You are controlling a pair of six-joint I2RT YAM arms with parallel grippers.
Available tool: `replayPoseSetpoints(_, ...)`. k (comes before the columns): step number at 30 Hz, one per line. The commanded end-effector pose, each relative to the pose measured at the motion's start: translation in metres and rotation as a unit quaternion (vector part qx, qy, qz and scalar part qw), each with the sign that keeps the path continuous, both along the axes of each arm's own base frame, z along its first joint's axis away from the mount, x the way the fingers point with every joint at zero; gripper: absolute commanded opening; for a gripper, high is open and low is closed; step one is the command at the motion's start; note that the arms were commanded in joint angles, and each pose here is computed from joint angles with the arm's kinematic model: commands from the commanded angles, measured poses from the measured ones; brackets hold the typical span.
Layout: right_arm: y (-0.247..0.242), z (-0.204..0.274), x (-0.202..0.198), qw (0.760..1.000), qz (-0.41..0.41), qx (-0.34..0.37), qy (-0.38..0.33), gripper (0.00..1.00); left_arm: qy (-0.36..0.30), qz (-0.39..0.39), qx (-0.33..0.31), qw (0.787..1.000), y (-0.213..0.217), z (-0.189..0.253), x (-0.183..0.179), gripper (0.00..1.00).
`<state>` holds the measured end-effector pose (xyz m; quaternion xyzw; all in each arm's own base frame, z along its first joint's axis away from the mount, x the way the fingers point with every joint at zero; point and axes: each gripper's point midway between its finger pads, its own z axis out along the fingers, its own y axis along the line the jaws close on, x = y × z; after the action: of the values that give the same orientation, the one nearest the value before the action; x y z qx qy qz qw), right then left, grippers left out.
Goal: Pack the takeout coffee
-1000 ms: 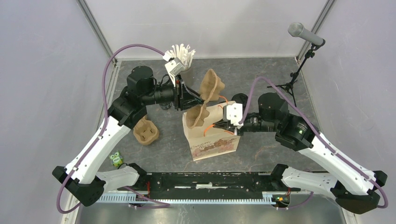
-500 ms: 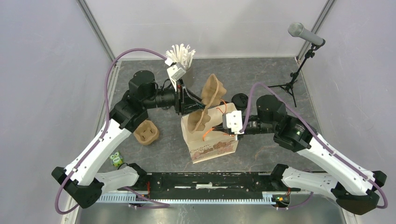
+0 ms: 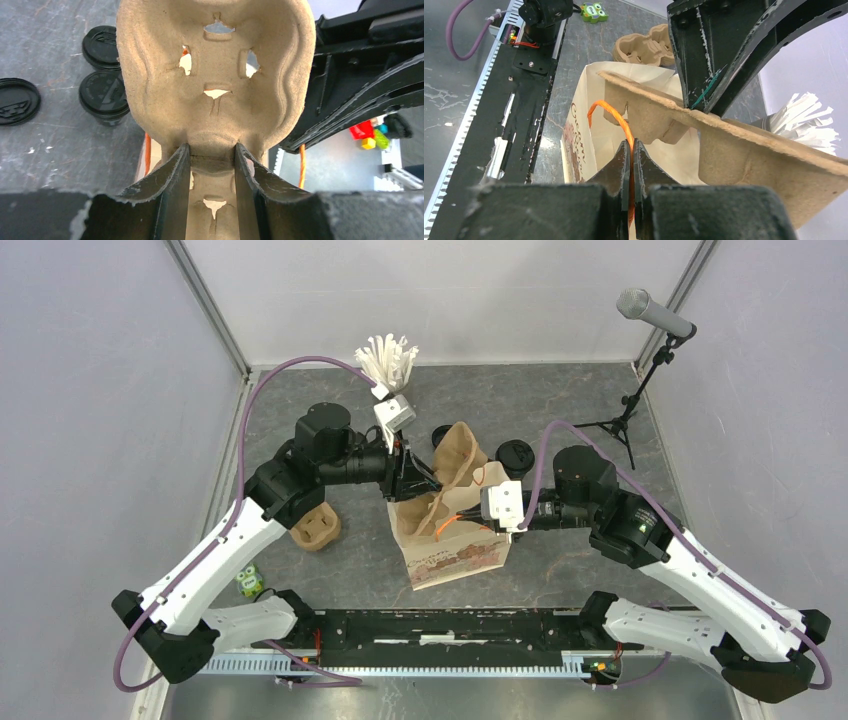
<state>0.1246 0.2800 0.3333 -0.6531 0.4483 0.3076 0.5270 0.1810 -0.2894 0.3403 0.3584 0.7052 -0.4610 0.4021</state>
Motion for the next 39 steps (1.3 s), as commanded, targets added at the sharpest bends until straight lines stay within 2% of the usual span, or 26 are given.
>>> replayPoseSetpoints(1, 0.000, 0.001, -0.002, 1.000, 0.007, 0.009, -0.009, 0.00, -0.061, 0.006, 0.028, 0.998, 0.005, -0.006, 0.002, 0.30)
replayPoseSetpoints(20, -0.001, -0.004, 0.000, 1.000, -0.007, 0.014, 0.001, 0.00, -0.138, -0.049, 0.050, 0.988, 0.002, -0.017, -0.018, 0.28)
replayPoseSetpoints(29, -0.001, -0.004, -0.001, 1.000, -0.002, 0.016, -0.006, 0.00, -0.145, -0.058, 0.105, 0.982, 0.007, -0.039, -0.021, 0.26)
replayPoseSetpoints(34, -0.002, -0.003, -0.005, 1.000, 0.003, 0.028, -0.001, 0.04, -0.145, -0.055, 0.136, 0.978, 0.008, -0.050, -0.016, 0.25)
replayPoseSetpoints(39, -0.002, -0.005, -0.005, 1.000, -0.002, 0.026, 0.003, 0.04, -0.150, -0.058, 0.154, 0.975, 0.008, -0.059, -0.014, 0.25)
